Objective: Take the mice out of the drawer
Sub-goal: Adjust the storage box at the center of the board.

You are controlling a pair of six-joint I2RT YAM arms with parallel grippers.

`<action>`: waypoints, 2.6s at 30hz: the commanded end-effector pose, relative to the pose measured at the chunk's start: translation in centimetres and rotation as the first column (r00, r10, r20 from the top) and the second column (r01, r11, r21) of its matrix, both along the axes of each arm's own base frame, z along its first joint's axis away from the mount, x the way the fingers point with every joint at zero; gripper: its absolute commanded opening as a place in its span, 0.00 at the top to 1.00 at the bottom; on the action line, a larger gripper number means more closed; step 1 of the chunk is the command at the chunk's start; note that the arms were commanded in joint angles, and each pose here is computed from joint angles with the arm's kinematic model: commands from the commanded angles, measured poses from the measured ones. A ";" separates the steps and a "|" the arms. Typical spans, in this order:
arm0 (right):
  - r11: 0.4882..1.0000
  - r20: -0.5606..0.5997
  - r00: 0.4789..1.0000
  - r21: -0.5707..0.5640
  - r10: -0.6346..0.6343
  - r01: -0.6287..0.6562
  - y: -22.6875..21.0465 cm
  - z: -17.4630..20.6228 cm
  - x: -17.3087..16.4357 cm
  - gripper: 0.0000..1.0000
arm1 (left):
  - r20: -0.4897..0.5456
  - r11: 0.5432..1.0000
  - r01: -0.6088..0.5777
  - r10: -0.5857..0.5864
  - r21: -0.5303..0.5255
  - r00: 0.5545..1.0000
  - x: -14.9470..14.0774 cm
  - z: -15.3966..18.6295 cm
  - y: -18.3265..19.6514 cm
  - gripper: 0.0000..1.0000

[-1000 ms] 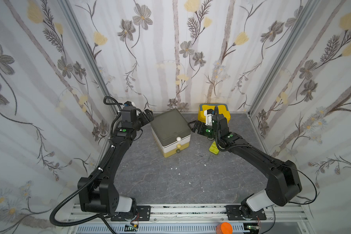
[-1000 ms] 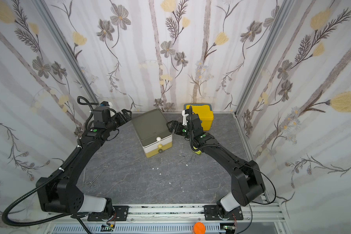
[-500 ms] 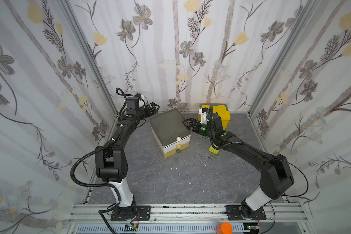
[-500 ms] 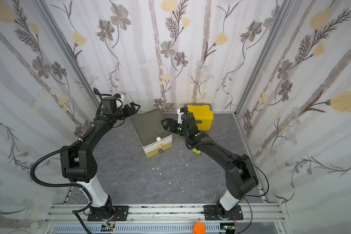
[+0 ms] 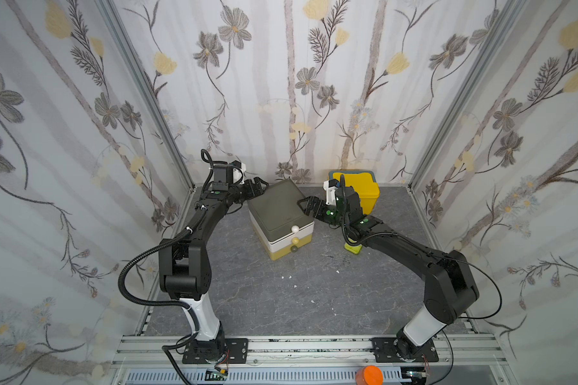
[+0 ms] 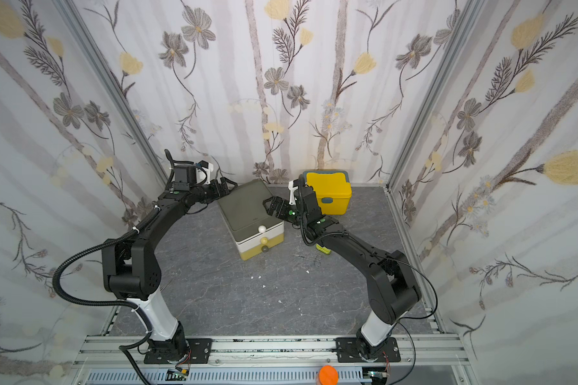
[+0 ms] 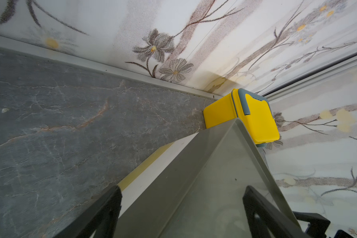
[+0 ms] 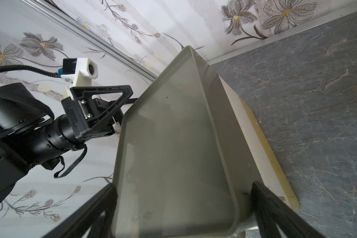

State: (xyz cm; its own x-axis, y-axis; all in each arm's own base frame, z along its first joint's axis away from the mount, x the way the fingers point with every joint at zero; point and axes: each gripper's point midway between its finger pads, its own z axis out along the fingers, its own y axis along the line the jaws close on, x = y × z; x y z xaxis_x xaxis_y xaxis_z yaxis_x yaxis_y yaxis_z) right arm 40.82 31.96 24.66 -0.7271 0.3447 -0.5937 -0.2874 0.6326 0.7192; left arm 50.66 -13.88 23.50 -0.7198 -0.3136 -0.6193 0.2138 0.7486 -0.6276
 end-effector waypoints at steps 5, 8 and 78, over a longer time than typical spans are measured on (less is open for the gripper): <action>0.996 -0.028 0.996 -0.030 -0.081 0.080 -2.0 -0.3 0.1 0.01 | -0.038 0.998 0.060 -0.060 -0.016 0.997 -4.0 -0.2 -1.9 0.07; 0.992 -0.049 0.992 -0.054 -0.120 0.118 -3.6 -0.7 0.3 0.01 | -0.044 0.999 0.044 -0.044 0.002 0.998 -5.5 -0.5 -1.8 0.07; 0.895 -0.051 0.954 0.363 0.296 -0.258 -2.1 -2.2 -6.0 0.38 | 0.076 0.988 -0.135 0.141 -0.079 0.987 -18.2 7.0 -5.0 0.08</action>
State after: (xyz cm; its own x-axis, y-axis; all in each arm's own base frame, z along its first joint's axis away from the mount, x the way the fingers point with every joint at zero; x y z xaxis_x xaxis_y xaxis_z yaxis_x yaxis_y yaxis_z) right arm 34.64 29.22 20.87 -0.8798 0.2881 -0.3780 -0.2916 0.3008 0.9080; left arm 31.83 -18.74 29.39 -0.6490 -0.4180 -0.6356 0.1604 0.7415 -0.6515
